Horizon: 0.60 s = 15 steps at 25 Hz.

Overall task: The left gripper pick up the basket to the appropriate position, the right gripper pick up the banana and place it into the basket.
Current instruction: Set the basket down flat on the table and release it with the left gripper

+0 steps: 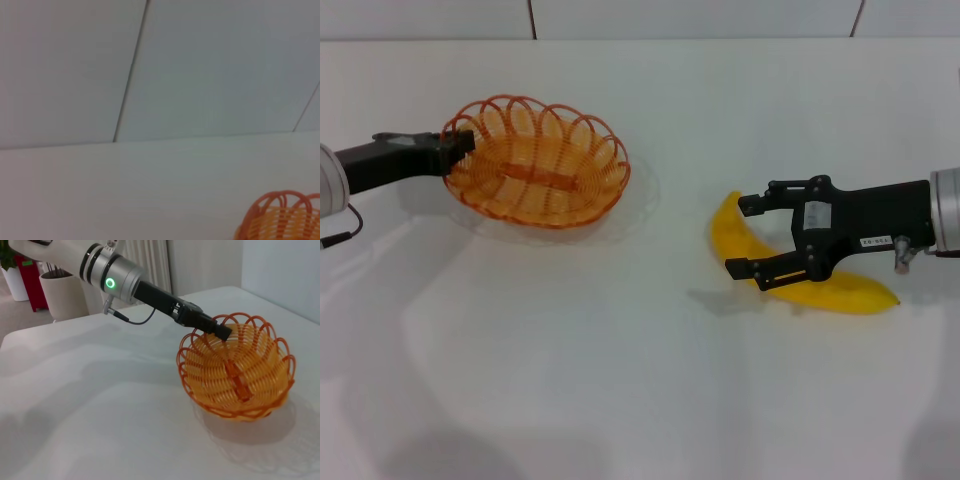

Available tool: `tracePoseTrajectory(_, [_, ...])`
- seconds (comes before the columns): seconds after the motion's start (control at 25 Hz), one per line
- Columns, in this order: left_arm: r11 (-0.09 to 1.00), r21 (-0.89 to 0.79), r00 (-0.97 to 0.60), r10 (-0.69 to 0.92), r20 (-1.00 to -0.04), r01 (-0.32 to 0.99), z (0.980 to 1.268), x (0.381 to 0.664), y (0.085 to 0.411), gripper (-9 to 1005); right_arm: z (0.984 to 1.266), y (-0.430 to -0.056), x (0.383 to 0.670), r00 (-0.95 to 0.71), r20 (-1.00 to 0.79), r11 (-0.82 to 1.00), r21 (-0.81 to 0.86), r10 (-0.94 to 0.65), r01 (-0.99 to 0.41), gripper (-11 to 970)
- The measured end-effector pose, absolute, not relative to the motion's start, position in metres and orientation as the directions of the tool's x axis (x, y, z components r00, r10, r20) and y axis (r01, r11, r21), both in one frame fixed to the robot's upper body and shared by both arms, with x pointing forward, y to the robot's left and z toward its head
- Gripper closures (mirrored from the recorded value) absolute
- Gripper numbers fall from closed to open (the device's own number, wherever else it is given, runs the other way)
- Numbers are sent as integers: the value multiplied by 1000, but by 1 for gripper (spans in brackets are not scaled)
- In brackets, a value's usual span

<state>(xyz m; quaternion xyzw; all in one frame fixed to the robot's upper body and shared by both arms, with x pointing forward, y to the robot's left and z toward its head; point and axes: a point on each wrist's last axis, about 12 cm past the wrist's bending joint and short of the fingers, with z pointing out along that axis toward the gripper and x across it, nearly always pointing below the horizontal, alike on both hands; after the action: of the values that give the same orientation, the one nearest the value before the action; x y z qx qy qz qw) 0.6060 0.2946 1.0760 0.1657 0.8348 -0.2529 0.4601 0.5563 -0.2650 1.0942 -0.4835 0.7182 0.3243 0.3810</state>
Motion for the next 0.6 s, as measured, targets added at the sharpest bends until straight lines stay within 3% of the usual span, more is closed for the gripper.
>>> tracePoseTrajectory(0.6, [824,-282,-525,22,-851,492,1064,601,293,862,1094,-263,557,-245,-861,316,104,-446,-943,69])
